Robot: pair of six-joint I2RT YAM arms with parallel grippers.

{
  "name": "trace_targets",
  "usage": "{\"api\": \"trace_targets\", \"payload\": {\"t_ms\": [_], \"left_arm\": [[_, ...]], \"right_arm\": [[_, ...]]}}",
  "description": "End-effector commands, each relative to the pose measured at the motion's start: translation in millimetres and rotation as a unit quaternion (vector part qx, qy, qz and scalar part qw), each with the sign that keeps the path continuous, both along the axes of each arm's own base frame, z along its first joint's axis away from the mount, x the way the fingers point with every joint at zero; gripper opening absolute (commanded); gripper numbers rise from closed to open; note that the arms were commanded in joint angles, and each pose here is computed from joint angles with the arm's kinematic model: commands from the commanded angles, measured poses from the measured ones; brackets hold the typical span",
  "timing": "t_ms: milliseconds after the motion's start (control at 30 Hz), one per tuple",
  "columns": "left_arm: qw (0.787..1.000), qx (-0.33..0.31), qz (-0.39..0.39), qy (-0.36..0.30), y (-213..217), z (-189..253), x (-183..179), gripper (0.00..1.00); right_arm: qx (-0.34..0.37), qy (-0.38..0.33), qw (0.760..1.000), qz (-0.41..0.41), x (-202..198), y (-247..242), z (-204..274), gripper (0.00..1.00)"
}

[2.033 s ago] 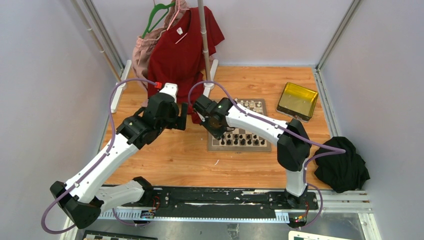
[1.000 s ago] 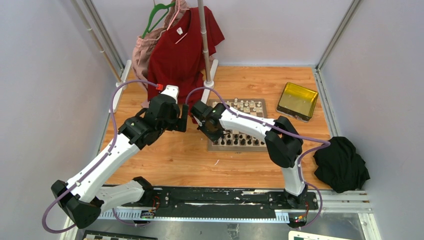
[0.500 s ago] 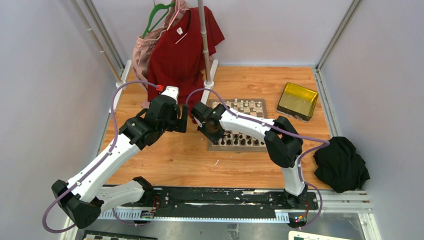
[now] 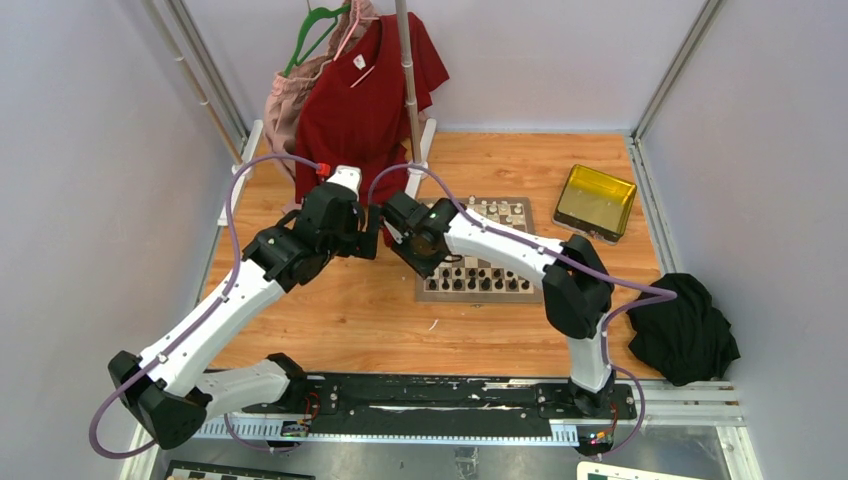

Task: Set up the chess pieces on the board
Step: Reset both arms

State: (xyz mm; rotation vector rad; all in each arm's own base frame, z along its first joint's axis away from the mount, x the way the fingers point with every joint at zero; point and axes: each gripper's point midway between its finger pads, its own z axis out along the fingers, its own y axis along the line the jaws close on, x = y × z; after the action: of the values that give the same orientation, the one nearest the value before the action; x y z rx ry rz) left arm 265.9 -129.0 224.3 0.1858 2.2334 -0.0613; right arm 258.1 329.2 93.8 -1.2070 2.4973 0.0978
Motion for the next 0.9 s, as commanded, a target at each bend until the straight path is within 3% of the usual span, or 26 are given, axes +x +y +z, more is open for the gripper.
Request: {"api": "trace_targets", "payload": {"t_ms": [0, 200, 400, 633, 867], "left_arm": [[0.999, -0.013, 0.012, -0.042, -1, 32, 15, 1.0], [0.998, -0.008, 0.015, -0.061, -6, 47, 29, 1.0], [0.997, 0.011, 0.006, -0.07, -15, 52, 47, 1.0], [0.996, 0.025, 0.014, -0.081, -18, 45, 66, 1.0], [0.993, 0.034, 0.054, -0.096, 9, 14, 84, 1.0]], "right_arm": [[0.037, -0.058, 0.998, 0.001, 10, 2, 63, 0.36], [0.07, -0.12, 0.987, -0.078, 55, -33, 117, 0.36], [0.051, -0.166, 0.966, -0.193, 107, -103, 124, 0.36], [0.068, -0.249, 0.91, -0.326, 169, -202, 125, 0.35], [0.042, -0.244, 0.859, -0.448, 196, -317, 88, 0.36]]}}
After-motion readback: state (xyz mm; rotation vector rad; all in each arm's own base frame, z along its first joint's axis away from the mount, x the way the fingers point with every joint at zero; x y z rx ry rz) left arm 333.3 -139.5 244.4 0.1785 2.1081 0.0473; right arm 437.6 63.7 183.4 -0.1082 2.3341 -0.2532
